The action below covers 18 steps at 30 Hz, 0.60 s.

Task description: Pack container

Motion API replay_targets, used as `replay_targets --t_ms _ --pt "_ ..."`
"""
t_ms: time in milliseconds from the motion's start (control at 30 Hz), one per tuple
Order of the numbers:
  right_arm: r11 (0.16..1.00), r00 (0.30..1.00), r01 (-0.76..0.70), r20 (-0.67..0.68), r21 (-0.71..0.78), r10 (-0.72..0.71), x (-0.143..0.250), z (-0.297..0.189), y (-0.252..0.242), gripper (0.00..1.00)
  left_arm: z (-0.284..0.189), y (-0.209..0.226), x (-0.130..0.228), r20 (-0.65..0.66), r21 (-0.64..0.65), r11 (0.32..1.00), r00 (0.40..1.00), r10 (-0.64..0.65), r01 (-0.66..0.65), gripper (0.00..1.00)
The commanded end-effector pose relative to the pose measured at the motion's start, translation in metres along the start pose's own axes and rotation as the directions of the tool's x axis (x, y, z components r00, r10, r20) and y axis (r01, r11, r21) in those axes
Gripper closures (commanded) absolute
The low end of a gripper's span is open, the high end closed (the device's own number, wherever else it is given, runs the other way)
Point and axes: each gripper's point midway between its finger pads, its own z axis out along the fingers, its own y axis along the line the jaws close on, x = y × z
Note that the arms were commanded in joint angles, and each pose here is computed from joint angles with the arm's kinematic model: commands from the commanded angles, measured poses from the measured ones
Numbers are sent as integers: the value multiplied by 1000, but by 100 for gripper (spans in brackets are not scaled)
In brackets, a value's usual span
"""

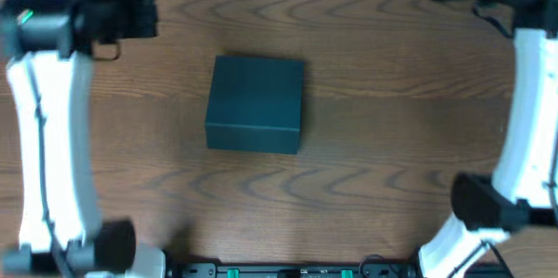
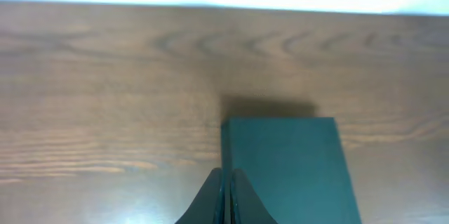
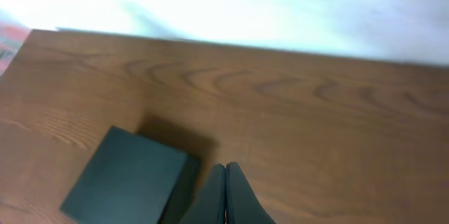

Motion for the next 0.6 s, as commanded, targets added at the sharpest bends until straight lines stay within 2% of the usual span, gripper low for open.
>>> replay_targets --t_ms 0,133,267,400,567 --pt "1000 996 -15 -83 -20 13 34 12 -1 98 21 -10 30 -70 44 998 997 43 -40 94" --pt "997 993 -34 -115 -63 26 73 17 4 98 40 -7 57 -73 65 997 997 34 -29 94" --pt "991 988 -74 -143 -114 57 118 28 10 98 61 -21 81 -87 179 984 996 24 -8 94" --pt "982 963 -108 -263 -154 65 188 56 32 98 89 -41 110 -149 294 956 988 38 8 94" --pt "968 903 -157 -425 -197 60 253 81 72 98 114 -70 139 -238 396 918 965 108 -5 94"
